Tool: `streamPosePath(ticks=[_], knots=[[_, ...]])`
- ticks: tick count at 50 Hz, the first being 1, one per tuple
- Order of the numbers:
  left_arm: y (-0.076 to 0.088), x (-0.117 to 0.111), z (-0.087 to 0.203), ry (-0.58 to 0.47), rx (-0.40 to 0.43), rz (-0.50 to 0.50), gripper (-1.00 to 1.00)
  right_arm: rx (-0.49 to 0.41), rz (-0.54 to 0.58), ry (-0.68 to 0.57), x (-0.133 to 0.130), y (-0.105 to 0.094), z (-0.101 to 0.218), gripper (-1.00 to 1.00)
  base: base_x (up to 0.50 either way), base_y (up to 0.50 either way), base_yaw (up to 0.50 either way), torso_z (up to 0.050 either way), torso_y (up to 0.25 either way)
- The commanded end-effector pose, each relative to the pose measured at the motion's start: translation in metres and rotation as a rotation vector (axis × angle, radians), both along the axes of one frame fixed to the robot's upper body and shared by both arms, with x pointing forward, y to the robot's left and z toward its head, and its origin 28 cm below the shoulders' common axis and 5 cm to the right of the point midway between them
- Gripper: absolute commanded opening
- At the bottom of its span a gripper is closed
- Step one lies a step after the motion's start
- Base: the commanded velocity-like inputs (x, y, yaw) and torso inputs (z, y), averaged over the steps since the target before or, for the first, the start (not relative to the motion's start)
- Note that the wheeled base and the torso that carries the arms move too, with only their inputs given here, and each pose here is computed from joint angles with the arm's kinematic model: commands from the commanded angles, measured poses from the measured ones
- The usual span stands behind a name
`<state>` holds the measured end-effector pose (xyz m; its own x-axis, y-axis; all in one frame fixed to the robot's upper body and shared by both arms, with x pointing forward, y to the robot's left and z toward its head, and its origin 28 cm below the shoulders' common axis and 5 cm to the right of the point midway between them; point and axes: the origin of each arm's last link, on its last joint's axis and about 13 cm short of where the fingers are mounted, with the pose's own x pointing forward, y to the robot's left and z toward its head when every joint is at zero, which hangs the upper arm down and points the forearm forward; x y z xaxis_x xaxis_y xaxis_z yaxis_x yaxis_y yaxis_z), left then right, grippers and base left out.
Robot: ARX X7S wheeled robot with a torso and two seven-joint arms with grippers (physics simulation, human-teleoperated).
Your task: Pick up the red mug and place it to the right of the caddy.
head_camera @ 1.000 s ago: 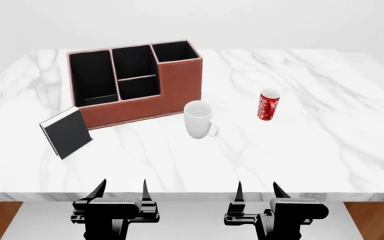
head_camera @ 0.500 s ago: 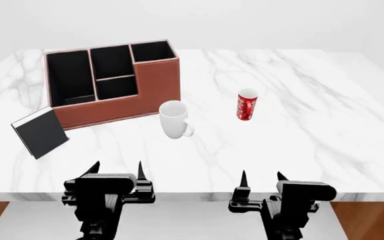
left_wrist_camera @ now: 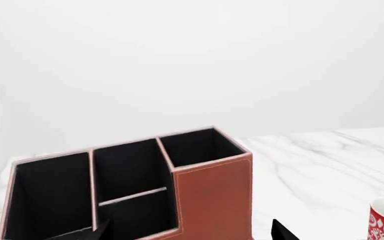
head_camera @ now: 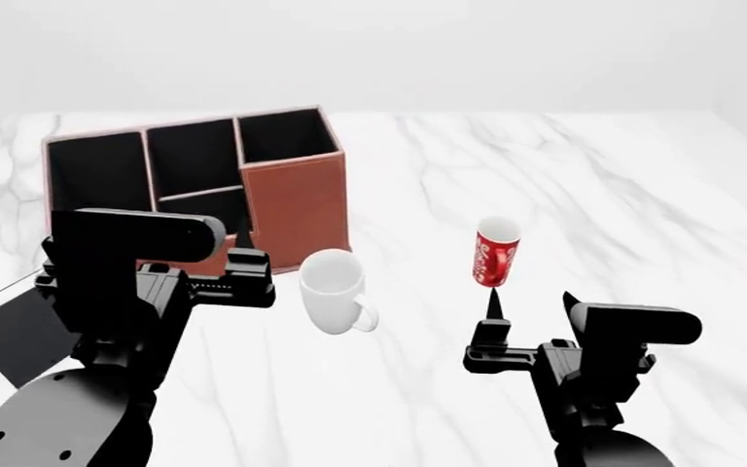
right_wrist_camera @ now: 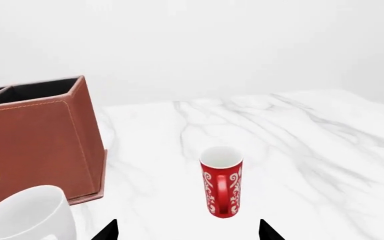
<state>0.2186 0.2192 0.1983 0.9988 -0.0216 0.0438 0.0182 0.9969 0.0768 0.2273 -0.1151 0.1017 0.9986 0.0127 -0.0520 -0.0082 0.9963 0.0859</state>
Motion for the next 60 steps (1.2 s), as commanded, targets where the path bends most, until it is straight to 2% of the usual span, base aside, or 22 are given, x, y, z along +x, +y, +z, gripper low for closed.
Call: streamPosePath(ticks=[1,38,49,55,60], knots=[[0.0,-0.004,0.007,-0.004,0.031,-0.002,1.0,-0.001,0.003,0.002,0.001,-0.001,0.002,1.0,0.5,0.0,0.0,0.0,0.0],[0.0,-0.006,0.01,-0.014,0.036,0.002,1.0,0.0,0.038,0.018,0.0,0.0,-0.003,1.0,0.5,0.0,0.0,0.0,0.001],[0.0,-0.006,0.011,-0.018,0.037,-0.003,1.0,-0.001,0.008,0.05,0.0,-0.004,-0.005,1.0,0.0,0.0,0.0,0.0,0.001],[0.0,-0.007,0.01,-0.017,0.035,-0.003,1.0,-0.018,-0.003,0.057,-0.013,-0.011,-0.007,1.0,0.0,0.0,0.0,0.0,0.0],[0.001,-0.007,0.009,-0.014,0.035,-0.002,1.0,-0.013,-0.056,0.059,-0.03,-0.027,-0.013,1.0,0.0,0.0,0.0,0.0,0.0]])
